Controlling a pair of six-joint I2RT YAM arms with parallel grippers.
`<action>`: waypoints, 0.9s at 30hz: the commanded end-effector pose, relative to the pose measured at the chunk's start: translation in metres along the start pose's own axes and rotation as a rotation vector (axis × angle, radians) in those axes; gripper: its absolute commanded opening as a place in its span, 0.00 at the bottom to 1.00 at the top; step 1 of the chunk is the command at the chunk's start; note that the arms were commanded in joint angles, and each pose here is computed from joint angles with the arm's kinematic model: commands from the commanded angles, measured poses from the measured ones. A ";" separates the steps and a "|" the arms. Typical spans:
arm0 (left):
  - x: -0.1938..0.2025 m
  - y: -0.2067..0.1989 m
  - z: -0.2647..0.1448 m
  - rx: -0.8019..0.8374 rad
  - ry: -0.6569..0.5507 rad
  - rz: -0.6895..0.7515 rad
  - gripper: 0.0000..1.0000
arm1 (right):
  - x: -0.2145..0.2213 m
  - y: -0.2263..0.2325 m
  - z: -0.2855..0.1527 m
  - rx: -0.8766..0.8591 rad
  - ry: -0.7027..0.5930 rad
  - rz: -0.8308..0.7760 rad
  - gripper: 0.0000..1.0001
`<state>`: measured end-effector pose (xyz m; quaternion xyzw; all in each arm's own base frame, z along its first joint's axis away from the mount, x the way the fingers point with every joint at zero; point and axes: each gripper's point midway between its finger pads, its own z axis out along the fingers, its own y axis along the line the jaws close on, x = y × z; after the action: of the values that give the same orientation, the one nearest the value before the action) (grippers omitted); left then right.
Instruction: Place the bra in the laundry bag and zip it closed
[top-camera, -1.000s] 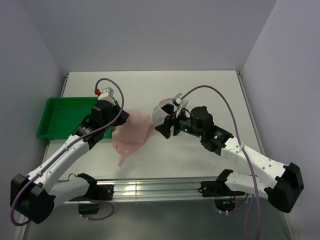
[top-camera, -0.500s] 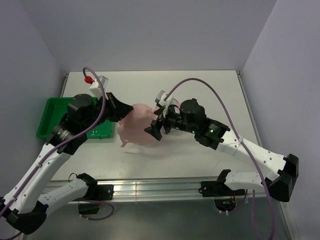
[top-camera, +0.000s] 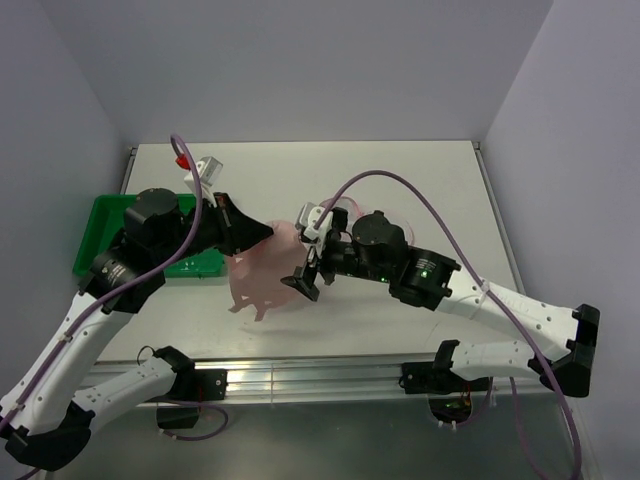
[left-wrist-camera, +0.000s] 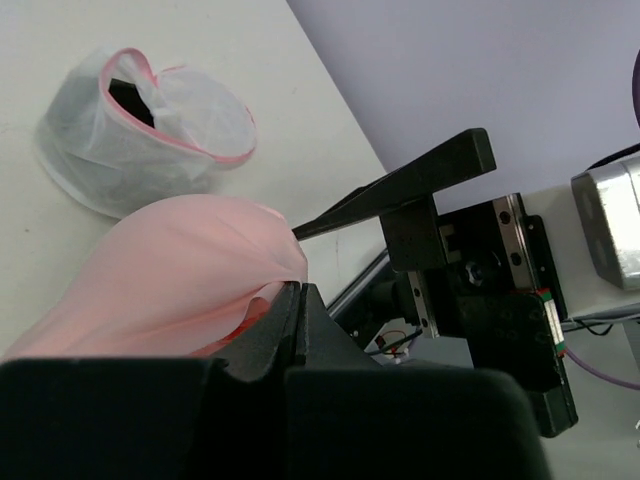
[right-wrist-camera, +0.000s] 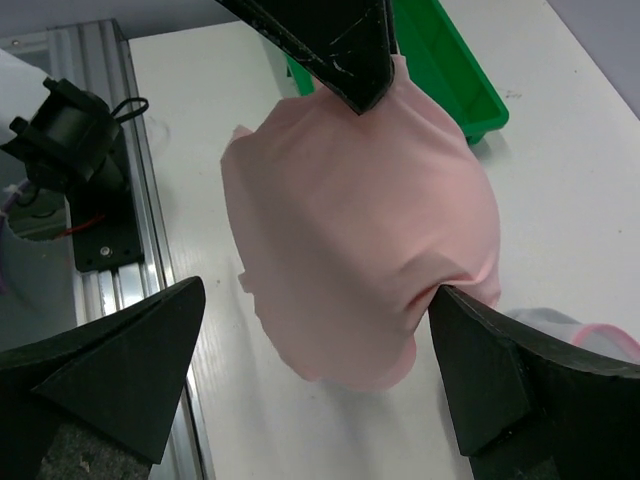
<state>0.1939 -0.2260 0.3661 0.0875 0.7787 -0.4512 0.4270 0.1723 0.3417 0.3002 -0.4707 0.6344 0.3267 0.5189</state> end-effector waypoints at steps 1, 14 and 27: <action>-0.005 -0.022 -0.007 0.083 0.013 0.036 0.00 | -0.043 -0.002 -0.033 0.022 -0.094 -0.071 0.99; -0.005 -0.040 -0.005 0.149 0.023 0.031 0.00 | -0.045 0.008 -0.048 -0.034 -0.095 -0.140 1.00; 0.002 -0.057 -0.003 0.216 0.057 0.037 0.00 | -0.007 0.012 0.001 -0.098 0.010 -0.099 1.00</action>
<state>0.1682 -0.2513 0.3654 0.1399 0.7750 -0.4877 0.3766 0.1588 0.3461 0.2942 -0.5393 0.6074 0.3201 0.4876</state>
